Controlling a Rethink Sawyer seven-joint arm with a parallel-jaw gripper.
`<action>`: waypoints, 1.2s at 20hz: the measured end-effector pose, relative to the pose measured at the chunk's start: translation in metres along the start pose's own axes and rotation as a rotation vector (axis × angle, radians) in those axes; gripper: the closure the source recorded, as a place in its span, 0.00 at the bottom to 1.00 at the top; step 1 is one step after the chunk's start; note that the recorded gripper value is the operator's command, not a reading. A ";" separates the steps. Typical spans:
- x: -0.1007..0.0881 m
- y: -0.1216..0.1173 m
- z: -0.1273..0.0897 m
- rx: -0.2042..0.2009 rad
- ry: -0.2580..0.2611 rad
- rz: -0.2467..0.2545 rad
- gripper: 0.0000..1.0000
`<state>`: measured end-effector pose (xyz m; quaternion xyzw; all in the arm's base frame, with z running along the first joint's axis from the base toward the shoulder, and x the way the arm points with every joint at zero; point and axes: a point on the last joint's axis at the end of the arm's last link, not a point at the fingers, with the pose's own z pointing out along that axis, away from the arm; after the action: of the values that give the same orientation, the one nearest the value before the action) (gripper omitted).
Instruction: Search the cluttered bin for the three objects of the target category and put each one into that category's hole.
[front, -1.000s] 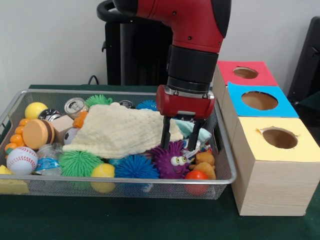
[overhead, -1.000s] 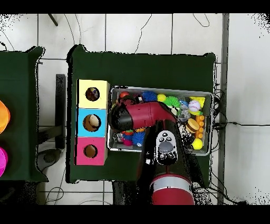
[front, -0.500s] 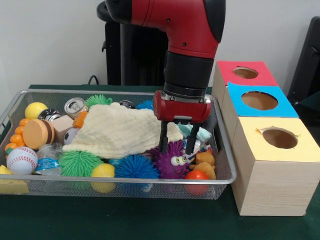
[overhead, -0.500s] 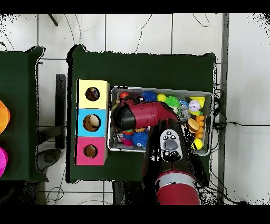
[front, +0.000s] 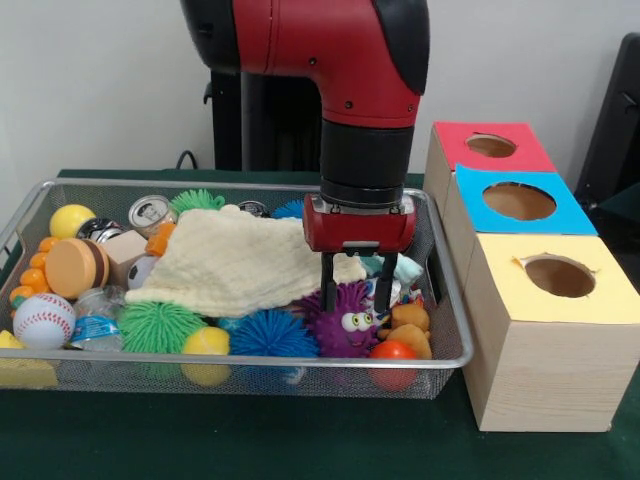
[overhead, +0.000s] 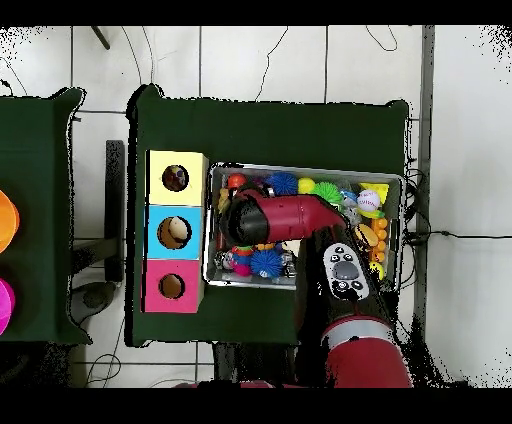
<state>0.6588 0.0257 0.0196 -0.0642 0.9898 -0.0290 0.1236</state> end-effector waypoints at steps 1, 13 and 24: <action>0.002 0.000 0.000 -0.010 0.007 0.006 0.00; 0.023 0.030 -0.008 -0.065 0.109 -0.018 0.00; 0.030 0.062 -0.005 -0.071 0.137 -0.069 0.00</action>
<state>0.6210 0.0834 0.0123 -0.1007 0.9935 -0.0025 0.0524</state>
